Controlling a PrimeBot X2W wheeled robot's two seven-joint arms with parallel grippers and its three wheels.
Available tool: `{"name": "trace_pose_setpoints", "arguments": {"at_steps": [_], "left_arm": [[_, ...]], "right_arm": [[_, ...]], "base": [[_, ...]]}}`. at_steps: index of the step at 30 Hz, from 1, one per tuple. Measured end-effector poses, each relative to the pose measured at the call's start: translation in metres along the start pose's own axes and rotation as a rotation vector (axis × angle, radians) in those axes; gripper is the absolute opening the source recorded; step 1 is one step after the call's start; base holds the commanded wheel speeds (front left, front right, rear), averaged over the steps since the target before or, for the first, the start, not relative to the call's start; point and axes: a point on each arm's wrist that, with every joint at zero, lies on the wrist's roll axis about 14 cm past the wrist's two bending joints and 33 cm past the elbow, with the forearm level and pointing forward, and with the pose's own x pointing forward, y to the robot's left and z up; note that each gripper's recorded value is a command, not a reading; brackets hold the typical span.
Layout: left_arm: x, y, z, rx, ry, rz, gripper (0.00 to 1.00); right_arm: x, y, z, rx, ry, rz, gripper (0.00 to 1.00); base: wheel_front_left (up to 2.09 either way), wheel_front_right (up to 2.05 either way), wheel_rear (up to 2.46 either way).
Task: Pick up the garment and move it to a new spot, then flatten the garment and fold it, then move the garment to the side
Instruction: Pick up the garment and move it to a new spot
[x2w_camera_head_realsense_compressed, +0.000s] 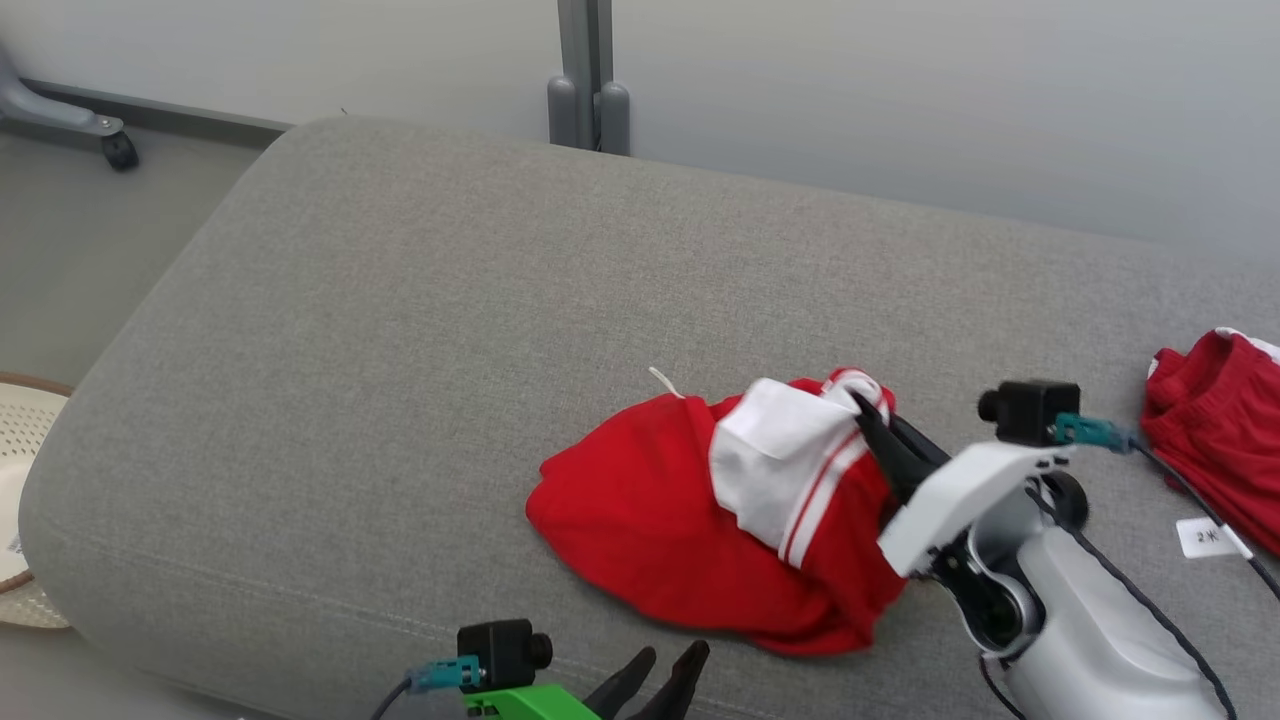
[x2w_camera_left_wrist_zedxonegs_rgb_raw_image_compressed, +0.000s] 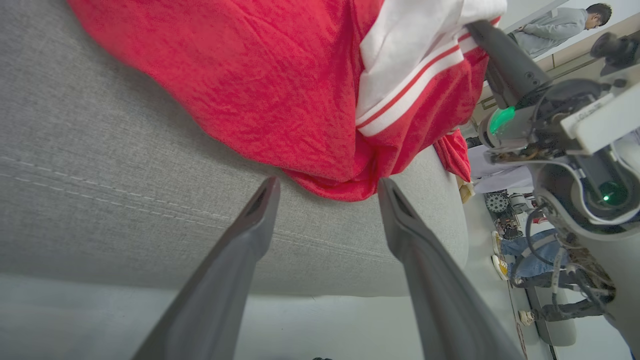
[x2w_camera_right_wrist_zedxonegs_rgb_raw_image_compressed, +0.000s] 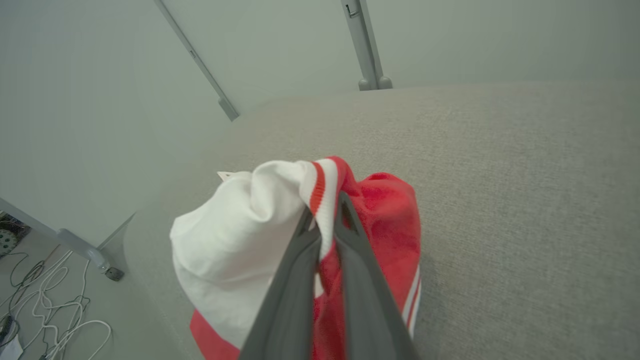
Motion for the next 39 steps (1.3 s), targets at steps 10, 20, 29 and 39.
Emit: {"name": "trace_pose_setpoints", "arguments": {"at_steps": [10,20,29,39], "left_arm": [[-0.009,-0.006,0.003,-0.003,-0.036,-0.016,1.0],[-0.022,0.002,0.027,-0.029,-0.162,0.026,1.0],[-0.028,0.014,0.038,-0.039,-0.213,0.069,1.0],[-0.031,0.018,0.045,-0.012,-0.225,0.072,1.0]], "right_arm": [[0.015,0.116,0.115,0.13,-0.215,0.366,0.0],[0.029,0.152,0.205,0.284,-0.323,0.528,0.0],[0.043,0.106,0.286,0.249,-0.488,0.429,0.0],[0.042,0.002,0.167,0.286,-0.213,0.131,0.0]], "base": [[0.0,0.0,0.0],[0.0,0.0,0.0],[0.0,0.0,0.0],[0.0,0.0,0.0]]}}
